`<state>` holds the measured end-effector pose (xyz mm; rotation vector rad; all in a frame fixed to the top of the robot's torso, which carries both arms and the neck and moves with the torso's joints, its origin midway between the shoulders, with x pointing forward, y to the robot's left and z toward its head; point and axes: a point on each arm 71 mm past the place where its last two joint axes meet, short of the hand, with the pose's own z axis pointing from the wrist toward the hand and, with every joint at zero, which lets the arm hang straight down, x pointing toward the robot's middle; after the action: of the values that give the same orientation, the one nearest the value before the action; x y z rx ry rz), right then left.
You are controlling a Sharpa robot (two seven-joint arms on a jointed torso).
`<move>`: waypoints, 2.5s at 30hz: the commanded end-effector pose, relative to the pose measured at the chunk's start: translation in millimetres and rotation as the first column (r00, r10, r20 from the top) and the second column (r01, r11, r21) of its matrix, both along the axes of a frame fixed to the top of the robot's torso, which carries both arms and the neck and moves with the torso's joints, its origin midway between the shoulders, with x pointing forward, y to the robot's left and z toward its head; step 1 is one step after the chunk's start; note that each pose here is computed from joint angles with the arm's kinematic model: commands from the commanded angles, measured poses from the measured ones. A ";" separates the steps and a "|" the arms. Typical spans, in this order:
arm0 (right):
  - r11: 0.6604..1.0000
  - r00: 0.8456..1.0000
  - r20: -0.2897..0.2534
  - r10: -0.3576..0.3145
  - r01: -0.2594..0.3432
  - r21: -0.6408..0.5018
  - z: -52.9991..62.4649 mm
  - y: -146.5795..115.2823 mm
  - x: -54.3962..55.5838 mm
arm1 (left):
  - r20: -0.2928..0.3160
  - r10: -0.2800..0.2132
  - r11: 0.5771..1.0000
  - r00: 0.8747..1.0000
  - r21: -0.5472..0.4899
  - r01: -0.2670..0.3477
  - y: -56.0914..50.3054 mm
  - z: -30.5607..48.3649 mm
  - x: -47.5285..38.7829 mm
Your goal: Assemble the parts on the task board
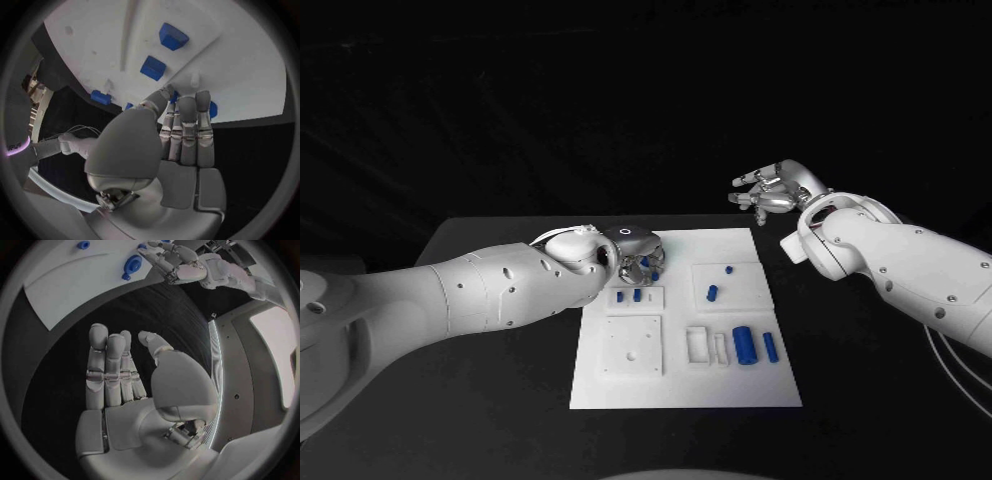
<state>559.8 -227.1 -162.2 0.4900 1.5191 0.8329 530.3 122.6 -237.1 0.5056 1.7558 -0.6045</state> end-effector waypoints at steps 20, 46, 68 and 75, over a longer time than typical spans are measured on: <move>1.000 1.000 0.001 0.011 -0.011 0.004 -0.4 2.8 0.4 | 0.000 -0.008 1.000 1.000 -0.025 0.008 -1.7 -1.3 0.1; 1.000 1.000 -0.001 0.010 -0.010 0.003 -2.0 2.7 0.4 | 0.049 0.025 0.993 0.999 -0.118 -0.019 10.3 7.3 -3.9; 1.000 1.000 -0.005 -0.005 0.005 -0.003 -3.8 -5.6 0.0 | -0.039 0.097 0.983 0.994 -0.151 -0.102 54.9 19.5 -13.5; 1.000 1.000 -0.005 -0.006 0.006 -0.003 -4.2 -6.0 -0.2 | -0.042 0.102 0.985 0.994 -0.138 -0.106 59.7 18.8 -13.5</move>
<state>559.9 -233.9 -166.4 0.5001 1.5233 0.8165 517.3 183.5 -217.4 0.3050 1.7229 -0.6564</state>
